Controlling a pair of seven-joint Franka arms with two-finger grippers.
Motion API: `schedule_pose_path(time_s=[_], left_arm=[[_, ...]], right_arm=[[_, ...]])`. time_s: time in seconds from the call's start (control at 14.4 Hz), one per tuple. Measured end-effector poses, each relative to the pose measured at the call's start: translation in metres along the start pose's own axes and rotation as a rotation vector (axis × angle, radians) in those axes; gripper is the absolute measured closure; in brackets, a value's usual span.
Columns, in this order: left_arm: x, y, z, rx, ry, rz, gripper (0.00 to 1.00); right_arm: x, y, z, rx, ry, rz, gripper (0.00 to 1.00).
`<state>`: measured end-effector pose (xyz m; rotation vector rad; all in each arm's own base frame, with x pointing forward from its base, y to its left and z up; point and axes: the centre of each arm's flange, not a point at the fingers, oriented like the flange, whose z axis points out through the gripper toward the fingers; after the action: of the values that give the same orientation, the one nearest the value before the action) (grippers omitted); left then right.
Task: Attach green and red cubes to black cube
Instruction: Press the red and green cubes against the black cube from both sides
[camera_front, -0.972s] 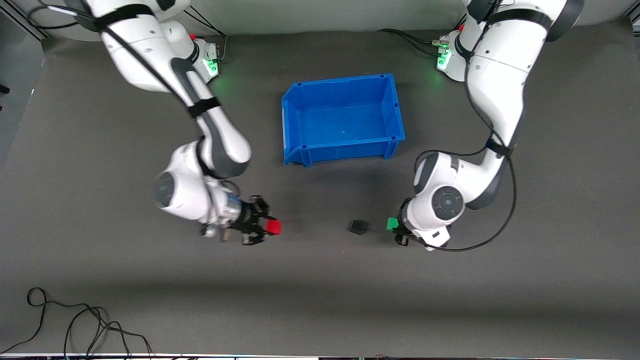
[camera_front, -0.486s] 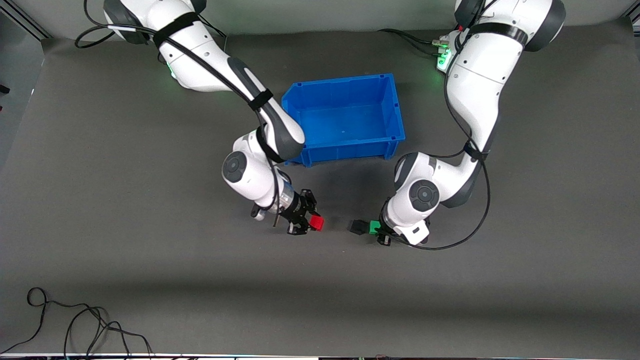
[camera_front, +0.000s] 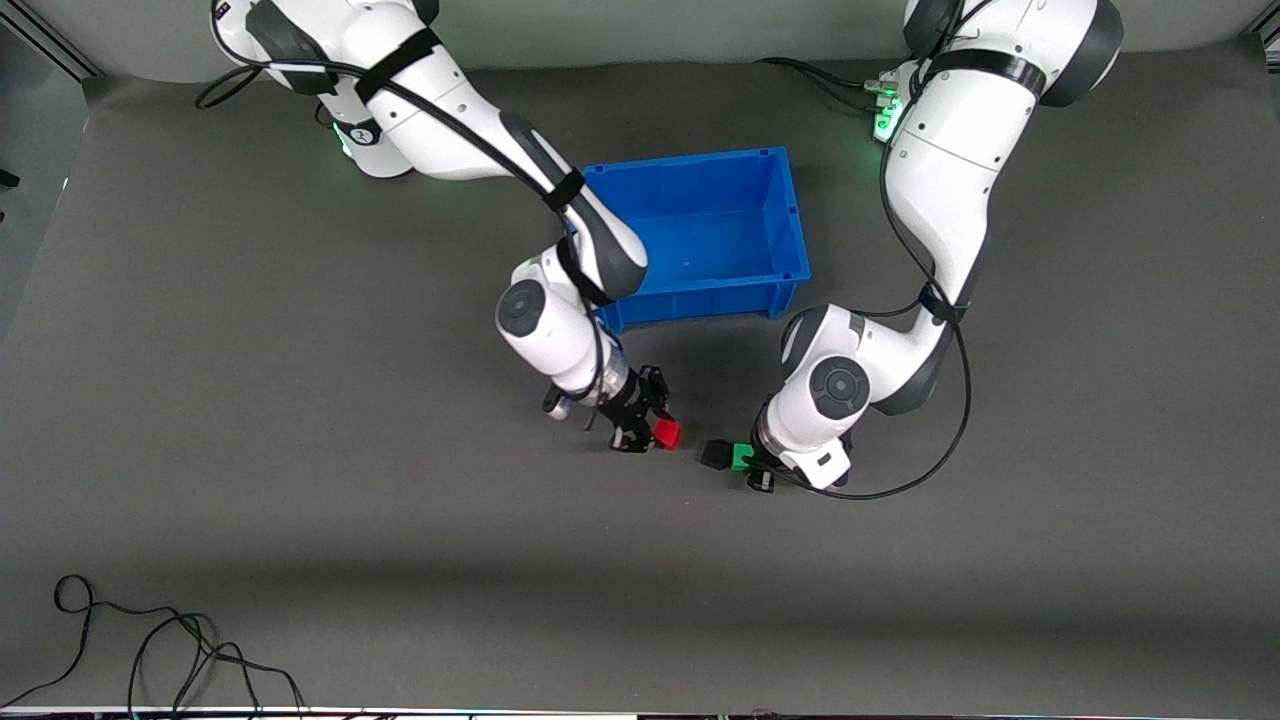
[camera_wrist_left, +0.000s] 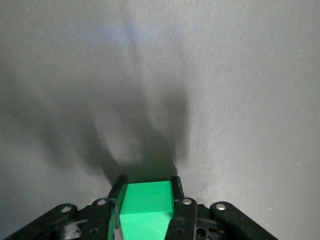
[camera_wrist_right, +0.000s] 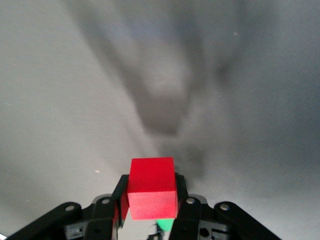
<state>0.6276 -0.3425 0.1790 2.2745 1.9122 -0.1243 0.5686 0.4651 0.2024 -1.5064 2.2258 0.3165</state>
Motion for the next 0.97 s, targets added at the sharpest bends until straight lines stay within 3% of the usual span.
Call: schedule_pose_path(time_s=[0.56, 0.97], left_arm=[[-0.017, -0.005, 0.002, 0.001, -0.003, 0.007, 0.63], [-0.02, -0.005, 0.001, -0.001, -0.004, 0.009, 0.63]], right_arm=[[0.006, 0.015, 0.024, 0.001, 0.018, -0.025, 0.6], [0.005, 0.014, 0.029, 0.032, 0.063, -0.169, 0.6]])
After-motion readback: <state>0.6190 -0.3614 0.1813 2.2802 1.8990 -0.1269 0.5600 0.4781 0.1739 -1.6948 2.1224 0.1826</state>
